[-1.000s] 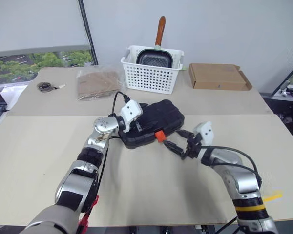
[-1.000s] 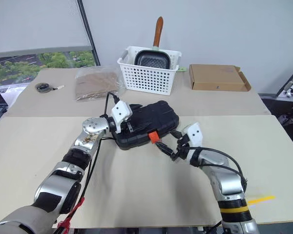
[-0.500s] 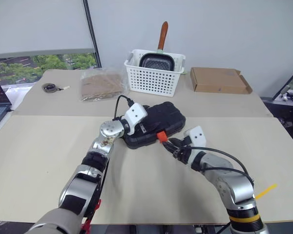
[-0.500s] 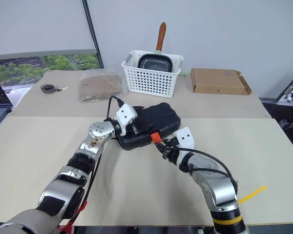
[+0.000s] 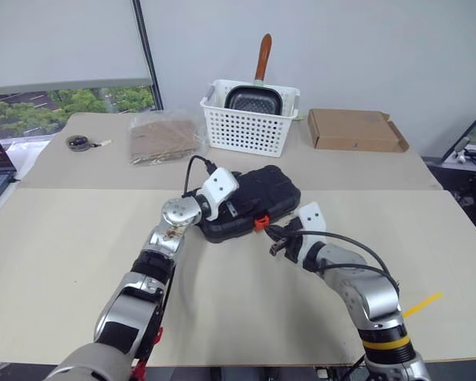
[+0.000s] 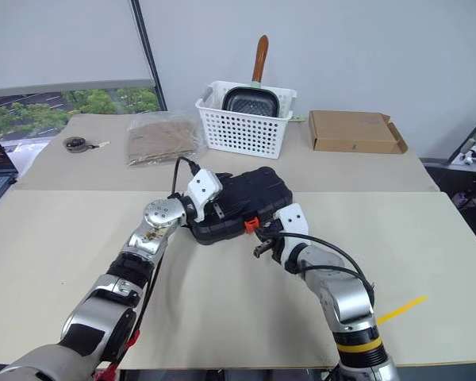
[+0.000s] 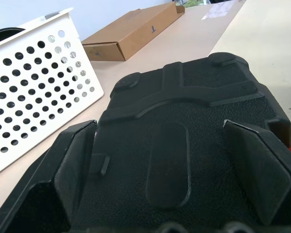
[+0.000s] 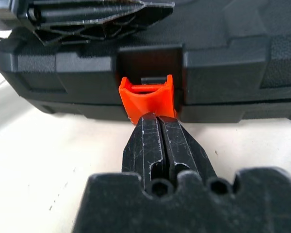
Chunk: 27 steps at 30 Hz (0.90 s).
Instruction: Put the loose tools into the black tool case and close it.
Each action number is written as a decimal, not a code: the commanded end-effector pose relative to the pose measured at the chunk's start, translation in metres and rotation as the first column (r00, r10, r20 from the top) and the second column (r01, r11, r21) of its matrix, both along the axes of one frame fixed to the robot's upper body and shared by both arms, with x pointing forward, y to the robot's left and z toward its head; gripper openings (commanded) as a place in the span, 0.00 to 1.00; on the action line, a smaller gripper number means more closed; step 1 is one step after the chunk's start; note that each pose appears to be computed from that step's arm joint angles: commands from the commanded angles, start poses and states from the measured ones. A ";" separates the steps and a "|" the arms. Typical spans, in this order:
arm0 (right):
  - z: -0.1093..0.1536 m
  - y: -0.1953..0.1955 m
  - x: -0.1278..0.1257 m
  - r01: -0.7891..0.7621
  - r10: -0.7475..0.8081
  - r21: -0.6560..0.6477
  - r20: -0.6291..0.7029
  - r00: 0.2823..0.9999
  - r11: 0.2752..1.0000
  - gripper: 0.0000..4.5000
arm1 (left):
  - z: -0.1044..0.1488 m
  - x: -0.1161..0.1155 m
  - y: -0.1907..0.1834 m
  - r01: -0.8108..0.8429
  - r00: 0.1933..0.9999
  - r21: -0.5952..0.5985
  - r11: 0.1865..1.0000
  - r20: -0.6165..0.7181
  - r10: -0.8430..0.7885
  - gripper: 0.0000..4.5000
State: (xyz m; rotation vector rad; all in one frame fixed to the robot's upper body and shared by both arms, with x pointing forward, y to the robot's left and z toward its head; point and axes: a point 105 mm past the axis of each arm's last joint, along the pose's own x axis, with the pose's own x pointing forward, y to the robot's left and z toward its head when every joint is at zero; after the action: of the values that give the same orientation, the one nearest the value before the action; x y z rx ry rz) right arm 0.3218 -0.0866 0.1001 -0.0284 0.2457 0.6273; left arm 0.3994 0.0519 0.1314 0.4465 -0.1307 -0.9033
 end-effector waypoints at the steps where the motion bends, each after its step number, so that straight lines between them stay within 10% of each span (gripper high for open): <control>1: 0.021 0.008 0.005 -0.020 0.018 0.027 0.093 0.996 0.999 0.01 | -0.046 -0.006 0.008 -0.022 0.988 0.085 0.996 -0.148 0.034 1.00; 18: 0.020 0.014 0.011 -0.030 0.028 0.012 0.101 0.994 0.999 0.01 | -0.045 -0.006 0.009 -0.036 0.987 0.057 0.998 -0.154 0.045 1.00; 27: 0.044 -0.023 -0.019 -0.203 0.203 -0.019 0.177 0.963 0.979 0.01 | 0.027 -0.027 0.043 -0.040 0.996 -0.287 0.957 -0.083 0.017 1.00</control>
State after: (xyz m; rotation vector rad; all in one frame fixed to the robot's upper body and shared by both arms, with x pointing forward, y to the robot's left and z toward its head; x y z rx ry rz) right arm 0.3073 -0.1027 0.1174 -0.1028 0.1891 0.7837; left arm 0.3787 0.0818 0.1444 0.1939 -0.1565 -0.8628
